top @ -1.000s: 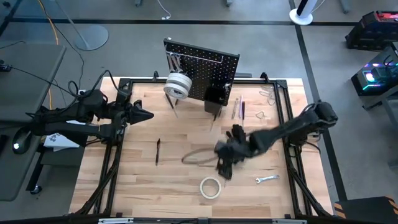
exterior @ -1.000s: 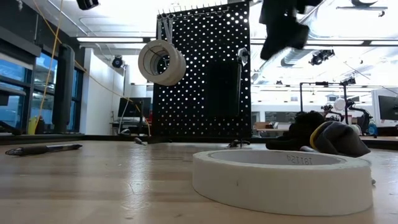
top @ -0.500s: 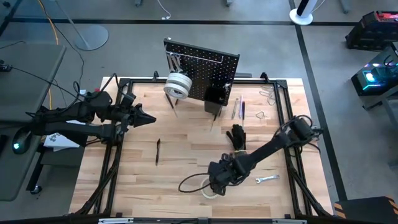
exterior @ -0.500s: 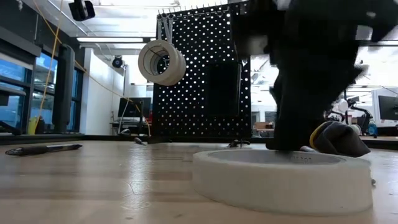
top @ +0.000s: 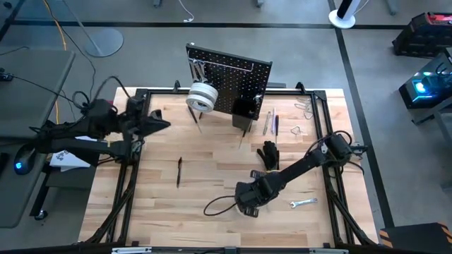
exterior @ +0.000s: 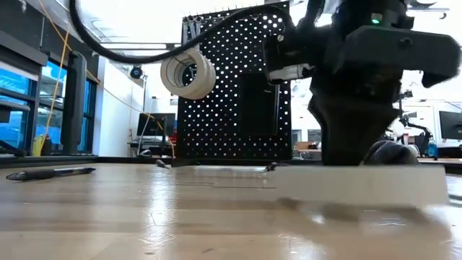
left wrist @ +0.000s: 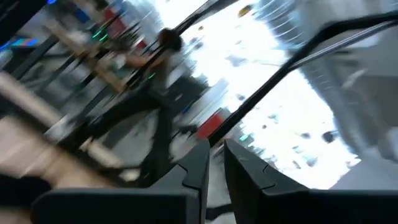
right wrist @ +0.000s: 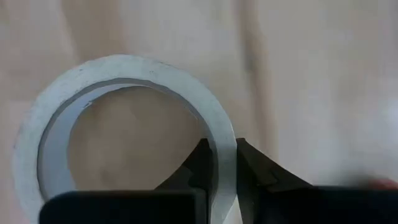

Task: Hang tools onto peg board
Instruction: Hang the masking tape onto the pegboard

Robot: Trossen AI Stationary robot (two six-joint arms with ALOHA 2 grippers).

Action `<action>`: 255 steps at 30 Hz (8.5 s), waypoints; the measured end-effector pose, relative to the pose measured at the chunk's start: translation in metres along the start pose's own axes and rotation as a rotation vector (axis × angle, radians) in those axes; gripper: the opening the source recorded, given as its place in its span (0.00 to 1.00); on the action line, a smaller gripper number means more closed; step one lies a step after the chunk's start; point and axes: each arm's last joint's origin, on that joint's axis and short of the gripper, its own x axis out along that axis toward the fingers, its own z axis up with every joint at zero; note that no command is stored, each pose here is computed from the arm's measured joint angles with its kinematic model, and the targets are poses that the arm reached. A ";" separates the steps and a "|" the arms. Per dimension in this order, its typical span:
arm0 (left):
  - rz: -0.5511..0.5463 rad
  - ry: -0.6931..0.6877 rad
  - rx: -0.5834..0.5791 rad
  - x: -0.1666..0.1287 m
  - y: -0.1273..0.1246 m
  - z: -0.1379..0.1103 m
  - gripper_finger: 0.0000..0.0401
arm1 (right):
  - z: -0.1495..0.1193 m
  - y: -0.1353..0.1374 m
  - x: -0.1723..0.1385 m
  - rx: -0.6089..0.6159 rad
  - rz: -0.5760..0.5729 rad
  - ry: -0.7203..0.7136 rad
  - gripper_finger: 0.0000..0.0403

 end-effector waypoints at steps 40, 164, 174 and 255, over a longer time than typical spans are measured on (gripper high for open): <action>0.305 -0.124 -0.093 0.121 0.086 -0.060 0.60 | 0.092 -0.140 -0.228 0.230 -0.415 -0.689 0.06; 0.862 0.117 0.460 -0.025 0.114 0.038 0.21 | 0.056 -0.150 -0.261 0.444 -0.320 -0.672 0.45; 0.870 0.126 0.438 -0.031 0.105 0.032 0.20 | 0.056 -0.150 -0.261 0.441 -0.315 -0.666 0.45; 1.151 0.165 0.720 -0.027 0.126 0.041 0.20 | 0.097 -0.152 -0.223 0.327 -0.551 -0.712 0.00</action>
